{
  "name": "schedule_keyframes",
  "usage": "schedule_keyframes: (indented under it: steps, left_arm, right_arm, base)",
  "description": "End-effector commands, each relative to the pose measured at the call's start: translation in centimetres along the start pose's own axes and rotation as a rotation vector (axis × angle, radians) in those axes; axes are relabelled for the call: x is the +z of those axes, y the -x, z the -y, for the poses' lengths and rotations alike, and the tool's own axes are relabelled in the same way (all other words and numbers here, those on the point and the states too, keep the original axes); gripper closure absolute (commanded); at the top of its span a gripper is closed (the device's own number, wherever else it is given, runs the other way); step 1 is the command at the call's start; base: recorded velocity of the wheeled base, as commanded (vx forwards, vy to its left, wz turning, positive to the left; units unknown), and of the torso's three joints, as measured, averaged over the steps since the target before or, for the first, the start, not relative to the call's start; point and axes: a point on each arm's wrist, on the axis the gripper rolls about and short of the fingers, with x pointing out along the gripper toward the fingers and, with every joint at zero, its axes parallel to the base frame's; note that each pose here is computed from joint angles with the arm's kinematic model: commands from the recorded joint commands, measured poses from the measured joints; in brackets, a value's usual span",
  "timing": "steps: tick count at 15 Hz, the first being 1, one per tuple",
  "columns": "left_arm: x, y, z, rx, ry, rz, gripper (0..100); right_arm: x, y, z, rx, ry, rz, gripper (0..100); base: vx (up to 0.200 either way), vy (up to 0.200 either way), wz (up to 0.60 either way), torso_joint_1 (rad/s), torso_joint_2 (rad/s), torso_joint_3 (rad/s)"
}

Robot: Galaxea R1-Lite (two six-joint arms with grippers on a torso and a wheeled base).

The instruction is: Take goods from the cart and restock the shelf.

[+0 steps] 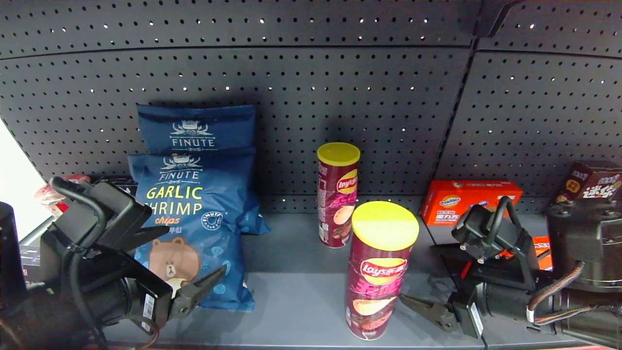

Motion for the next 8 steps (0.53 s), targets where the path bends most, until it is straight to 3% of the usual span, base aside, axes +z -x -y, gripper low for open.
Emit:
schedule_keyframes:
  steps: [1,8]
  left_arm:
    - [0.01,0.01,0.00,0.001,0.000,0.001,0]
    - [-0.03,0.00,0.00,0.001,0.000,-0.001,0]
  right_arm:
    - [-0.16,-0.24,0.01,0.002,-0.001,-0.010,0]
    - [-0.09,-0.97,0.17,0.000,-0.003,-0.020,0]
  base:
    - [0.000,0.000,0.00,0.000,0.00,0.000]
    - [0.000,0.000,0.00,0.000,0.00,0.000]
